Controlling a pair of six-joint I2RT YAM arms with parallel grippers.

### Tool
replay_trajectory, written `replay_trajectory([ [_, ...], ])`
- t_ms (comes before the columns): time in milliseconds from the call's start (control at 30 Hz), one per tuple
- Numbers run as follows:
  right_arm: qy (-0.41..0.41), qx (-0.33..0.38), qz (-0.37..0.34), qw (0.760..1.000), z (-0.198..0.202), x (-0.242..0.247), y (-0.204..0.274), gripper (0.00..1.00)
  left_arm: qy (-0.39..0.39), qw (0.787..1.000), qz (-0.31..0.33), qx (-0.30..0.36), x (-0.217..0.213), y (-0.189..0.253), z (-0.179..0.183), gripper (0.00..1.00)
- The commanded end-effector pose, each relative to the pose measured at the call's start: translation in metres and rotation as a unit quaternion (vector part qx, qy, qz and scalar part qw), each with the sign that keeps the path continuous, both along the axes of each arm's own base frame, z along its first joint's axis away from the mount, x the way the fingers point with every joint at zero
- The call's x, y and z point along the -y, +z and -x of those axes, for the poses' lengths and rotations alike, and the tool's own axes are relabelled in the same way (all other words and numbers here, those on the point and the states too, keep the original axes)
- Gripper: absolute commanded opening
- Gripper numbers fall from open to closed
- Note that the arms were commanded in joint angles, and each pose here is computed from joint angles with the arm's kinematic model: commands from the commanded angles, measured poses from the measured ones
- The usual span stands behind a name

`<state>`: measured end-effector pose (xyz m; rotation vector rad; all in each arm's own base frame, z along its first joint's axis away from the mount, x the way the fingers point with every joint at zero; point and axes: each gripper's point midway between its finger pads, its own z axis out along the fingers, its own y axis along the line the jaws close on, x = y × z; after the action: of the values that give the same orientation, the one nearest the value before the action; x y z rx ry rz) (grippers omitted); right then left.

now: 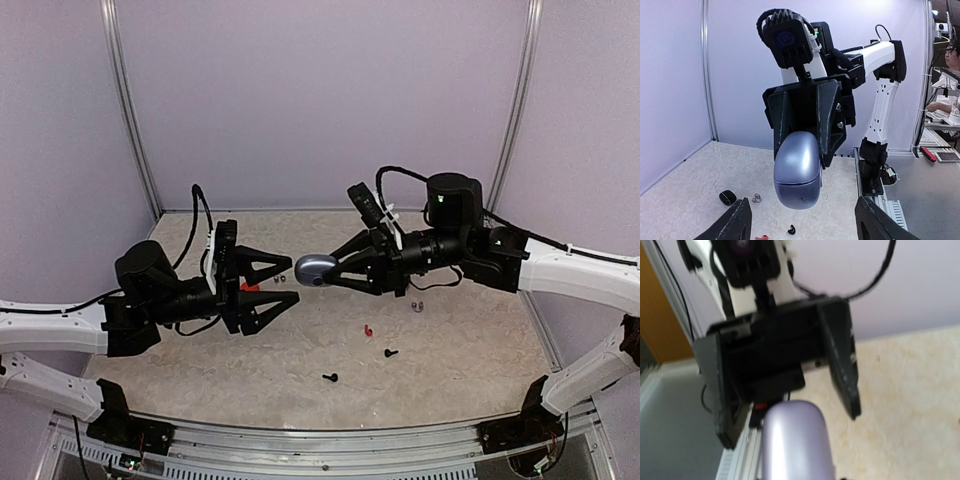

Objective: Insert the wireless bluetooth earbuds into the charging case
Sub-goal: Pass from the right arm to the left

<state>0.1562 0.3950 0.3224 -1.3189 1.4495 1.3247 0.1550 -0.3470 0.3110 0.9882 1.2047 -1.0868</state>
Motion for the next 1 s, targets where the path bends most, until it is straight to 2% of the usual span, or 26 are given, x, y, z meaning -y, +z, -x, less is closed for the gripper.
replay_trajectory([
  [0, 0.015, 0.029, -0.092, 0.995, 0.01, 0.002, 0.044, 0.1, 0.009, 0.999, 0.045, 0.005, 0.001, 0.021, 0.0, 0.69],
  [267, 0.021, 0.032, -0.11, 0.993, 0.016, 0.002, 0.046, 0.1, -0.006, 0.998, 0.07, -0.005, 0.011, 0.027, 0.006, 0.57],
  [533, 0.013, 0.041, -0.105, 0.993, 0.017, -0.003, 0.041, 0.1, -0.009, 0.998, 0.056, -0.008, 0.023, 0.026, 0.001, 0.5],
  [967, -0.002, 0.048, -0.107, 0.993, 0.016, -0.003, 0.039, 0.1, -0.026, 0.997, 0.076, -0.01, 0.028, 0.034, 0.006, 0.49],
])
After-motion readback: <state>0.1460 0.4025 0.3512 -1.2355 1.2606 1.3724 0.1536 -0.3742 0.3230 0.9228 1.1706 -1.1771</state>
